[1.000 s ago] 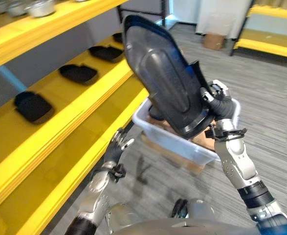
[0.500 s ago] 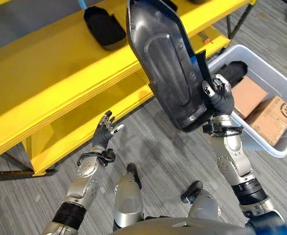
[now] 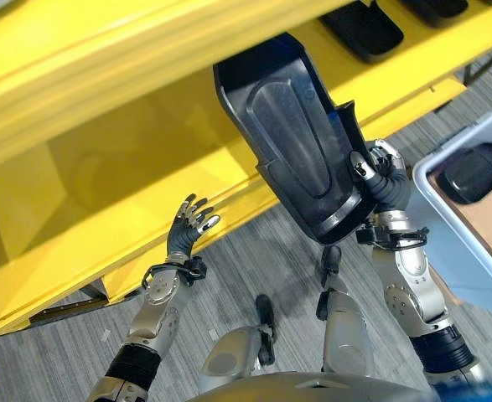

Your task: Move parts from the plastic box to the shelf.

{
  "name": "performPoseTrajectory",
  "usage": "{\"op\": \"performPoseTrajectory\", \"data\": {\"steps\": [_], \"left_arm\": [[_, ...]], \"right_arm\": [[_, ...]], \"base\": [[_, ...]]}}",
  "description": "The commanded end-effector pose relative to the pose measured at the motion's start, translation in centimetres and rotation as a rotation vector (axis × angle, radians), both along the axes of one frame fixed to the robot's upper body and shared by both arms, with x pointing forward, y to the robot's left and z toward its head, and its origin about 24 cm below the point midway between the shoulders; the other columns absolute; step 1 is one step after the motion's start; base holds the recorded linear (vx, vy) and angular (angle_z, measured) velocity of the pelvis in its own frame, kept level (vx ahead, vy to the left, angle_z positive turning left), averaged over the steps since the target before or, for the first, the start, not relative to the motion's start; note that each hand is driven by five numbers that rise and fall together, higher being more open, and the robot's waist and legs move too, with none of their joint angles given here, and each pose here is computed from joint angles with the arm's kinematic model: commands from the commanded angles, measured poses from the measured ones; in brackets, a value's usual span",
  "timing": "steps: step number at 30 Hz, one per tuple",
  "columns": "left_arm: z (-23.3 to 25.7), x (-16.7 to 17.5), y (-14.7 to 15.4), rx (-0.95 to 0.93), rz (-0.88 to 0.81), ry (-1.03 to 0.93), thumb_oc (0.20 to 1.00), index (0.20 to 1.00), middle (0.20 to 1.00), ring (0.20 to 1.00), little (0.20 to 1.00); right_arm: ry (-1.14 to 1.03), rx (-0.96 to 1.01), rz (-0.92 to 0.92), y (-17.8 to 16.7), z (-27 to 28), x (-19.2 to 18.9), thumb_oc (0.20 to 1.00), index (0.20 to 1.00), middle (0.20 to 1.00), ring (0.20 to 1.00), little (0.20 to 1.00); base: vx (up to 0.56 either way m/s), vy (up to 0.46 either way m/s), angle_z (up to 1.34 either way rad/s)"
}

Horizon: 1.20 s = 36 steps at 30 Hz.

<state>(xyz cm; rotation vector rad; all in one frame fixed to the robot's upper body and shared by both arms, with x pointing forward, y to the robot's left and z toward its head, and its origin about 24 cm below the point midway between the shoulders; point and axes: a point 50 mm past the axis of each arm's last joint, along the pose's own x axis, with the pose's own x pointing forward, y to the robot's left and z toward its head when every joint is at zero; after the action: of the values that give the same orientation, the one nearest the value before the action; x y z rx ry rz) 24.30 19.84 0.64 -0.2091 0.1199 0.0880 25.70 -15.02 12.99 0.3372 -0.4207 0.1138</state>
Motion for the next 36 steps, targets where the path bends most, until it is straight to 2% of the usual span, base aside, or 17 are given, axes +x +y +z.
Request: {"op": "performPoseTrajectory", "data": {"steps": [1,10,18,24,27,36], "left_arm": [[3.5,0.4,0.4,0.066,-0.043,-0.182,1.0,1.0,1.0,1.0,1.0],[2.2,-1.2,0.4,0.007,-0.038,-0.129,1.0,1.0,1.0,1.0,1.0],[1.7,-2.1,0.3,-0.029,-0.034,-0.101,1.0,1.0,1.0,1.0,1.0],[2.0,-1.4,-0.5,-0.052,-0.073,-0.11,1.0,1.0,1.0,1.0,1.0],[2.6,-0.6,-0.9,-0.047,-0.11,-0.134,1.0,1.0,1.0,1.0,1.0],[4.3,1.2,-1.7,0.001,-0.174,-0.18,1.0,1.0,1.0,1.0,1.0]], "right_arm": [[-0.164,0.052,-0.001,-0.8,2.6,-0.8,0.2,0.2,0.2,0.2,0.2],[-0.137,0.018,-0.035,-2.1,2.0,-0.9,0.2,0.2,0.2,0.2,0.2],[-0.123,0.025,0.041,-0.5,2.0,-0.2,0.2,0.2,0.2,0.2,0.2],[-0.108,0.036,0.045,0.3,1.9,0.5,0.2,0.2,0.2,0.2,0.2],[-0.099,0.049,0.066,0.9,2.0,1.0,0.2,0.2,0.2,0.2,0.2],[-0.123,-0.003,-0.025,3.1,5.1,5.6,0.2,0.2,0.2,0.2,0.2]], "base": [[0.21,-0.206,0.83],[0.12,-0.252,0.26],[-0.06,-0.216,0.4],[0.02,0.158,0.92],[0.11,0.286,-0.42],[0.08,0.123,0.15]]}}
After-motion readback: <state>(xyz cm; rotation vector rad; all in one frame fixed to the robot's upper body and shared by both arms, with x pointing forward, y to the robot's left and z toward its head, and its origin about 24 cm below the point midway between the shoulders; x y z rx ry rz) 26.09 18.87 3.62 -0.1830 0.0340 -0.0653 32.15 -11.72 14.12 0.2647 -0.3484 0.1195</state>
